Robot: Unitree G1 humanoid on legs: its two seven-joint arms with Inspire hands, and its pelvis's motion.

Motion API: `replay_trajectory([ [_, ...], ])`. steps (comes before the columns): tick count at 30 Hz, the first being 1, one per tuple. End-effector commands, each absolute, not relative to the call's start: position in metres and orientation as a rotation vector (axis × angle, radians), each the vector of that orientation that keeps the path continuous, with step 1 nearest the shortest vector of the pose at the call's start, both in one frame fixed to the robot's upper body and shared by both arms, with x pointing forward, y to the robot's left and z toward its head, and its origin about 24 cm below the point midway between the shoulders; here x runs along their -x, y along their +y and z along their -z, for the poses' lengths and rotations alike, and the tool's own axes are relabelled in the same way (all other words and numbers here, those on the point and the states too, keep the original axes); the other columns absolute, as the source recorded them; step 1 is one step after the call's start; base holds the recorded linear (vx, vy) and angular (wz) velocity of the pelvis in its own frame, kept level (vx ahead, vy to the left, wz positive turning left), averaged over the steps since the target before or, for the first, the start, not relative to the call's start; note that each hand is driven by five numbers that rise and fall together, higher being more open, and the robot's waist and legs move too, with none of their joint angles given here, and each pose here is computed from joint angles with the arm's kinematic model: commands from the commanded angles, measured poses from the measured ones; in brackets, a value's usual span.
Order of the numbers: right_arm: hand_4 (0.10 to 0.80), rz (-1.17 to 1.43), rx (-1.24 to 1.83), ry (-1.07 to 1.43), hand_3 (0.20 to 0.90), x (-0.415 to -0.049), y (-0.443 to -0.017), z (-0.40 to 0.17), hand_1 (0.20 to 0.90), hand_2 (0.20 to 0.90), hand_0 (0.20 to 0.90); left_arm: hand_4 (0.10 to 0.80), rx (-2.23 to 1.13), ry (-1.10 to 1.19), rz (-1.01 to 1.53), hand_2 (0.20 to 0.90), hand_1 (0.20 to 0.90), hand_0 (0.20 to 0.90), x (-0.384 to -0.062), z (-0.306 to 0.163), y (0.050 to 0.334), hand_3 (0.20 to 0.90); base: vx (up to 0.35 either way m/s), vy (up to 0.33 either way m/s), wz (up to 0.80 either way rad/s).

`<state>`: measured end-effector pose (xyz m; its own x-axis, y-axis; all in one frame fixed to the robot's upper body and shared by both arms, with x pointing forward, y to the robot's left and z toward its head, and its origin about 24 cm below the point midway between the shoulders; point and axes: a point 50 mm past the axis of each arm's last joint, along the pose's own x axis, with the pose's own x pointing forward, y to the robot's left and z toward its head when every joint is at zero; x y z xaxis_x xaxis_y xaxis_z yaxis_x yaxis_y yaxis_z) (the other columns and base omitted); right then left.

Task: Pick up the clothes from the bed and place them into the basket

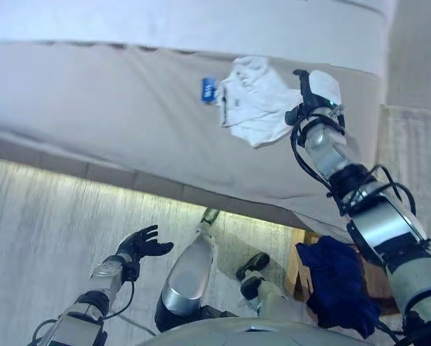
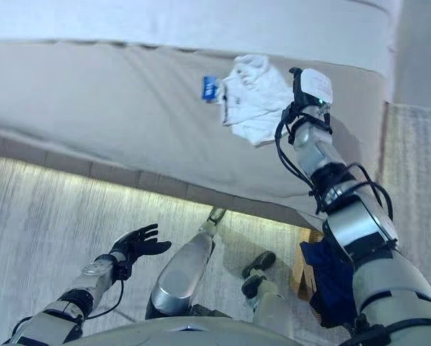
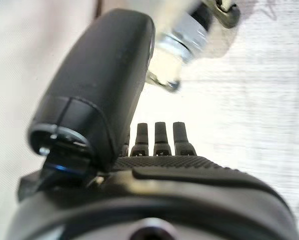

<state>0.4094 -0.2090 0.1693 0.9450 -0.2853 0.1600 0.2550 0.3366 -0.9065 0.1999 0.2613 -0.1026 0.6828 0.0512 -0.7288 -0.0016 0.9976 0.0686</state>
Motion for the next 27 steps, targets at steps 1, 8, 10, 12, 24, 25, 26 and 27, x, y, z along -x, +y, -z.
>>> replay_trajectory([
  [1, 0.8, 0.516, 1.155, -0.013, 0.9, -0.415, -0.221, -0.217, 0.9, 0.9, 0.9, 0.8, -0.026, 0.792, -0.031, 0.9, 0.9, 0.9, -0.19, 0.104, 0.267, 0.9, -0.031, 0.002, 0.33],
  [8, 0.8, 0.55, 1.111, 0.51, 0.9, -0.399, -0.276, -0.18, 0.9, 0.9, 0.9, 0.8, -0.021, 0.706, 0.048, 0.9, 0.9, 0.9, -0.199, 0.097, 0.255, 0.9, -0.005, -0.011, 0.31],
  [10, 0.8, 0.557, 1.12, 0.62, 0.9, -0.391, -0.288, -0.174, 0.9, 0.9, 0.9, 0.8, -0.023, 0.683, 0.06, 0.9, 0.9, 0.9, -0.203, 0.093, 0.252, 0.9, -0.004, -0.052, 0.19],
  [12, 0.8, 0.566, 1.128, 0.683, 0.9, -0.386, -0.297, -0.171, 0.9, 0.9, 0.9, 0.8, -0.028, 0.663, 0.069, 0.9, 0.9, 0.9, -0.208, 0.089, 0.25, 0.9, -0.012, -0.067, 0.15],
  [24, 0.1, 0.751, 1.028, -0.242, 0.2, -0.407, -0.237, -0.283, 0.3, 0.3, 0.3, 0.8, -0.05, 0.685, 0.03, 0.9, 0.9, 0.9, -0.198, 0.094, 0.256, 0.9, -0.029, -0.053, -0.03],
  [25, 0.1, 0.762, 1.008, -0.349, 0.2, -0.403, -0.226, -0.296, 0.3, 0.3, 0.3, 0.8, -0.052, 0.69, 0.02, 0.9, 0.9, 0.9, -0.194, 0.096, 0.257, 0.9, -0.038, -0.04, -0.33],
  [26, 0.1, 0.771, 0.989, -0.46, 0.2, -0.398, -0.217, -0.31, 0.3, 0.3, 0.3, 0.8, -0.052, 0.693, 0.007, 0.9, 0.9, 0.9, -0.191, 0.097, 0.259, 0.9, -0.039, -0.037, -0.44],
  [27, 0.1, 0.773, 0.963, -0.557, 0.2, -0.39, -0.209, -0.324, 0.3, 0.3, 0.3, 0.8, -0.047, 0.699, -0.01, 0.9, 0.9, 0.9, -0.188, 0.099, 0.261, 0.9, -0.021, -0.036, -0.62],
])
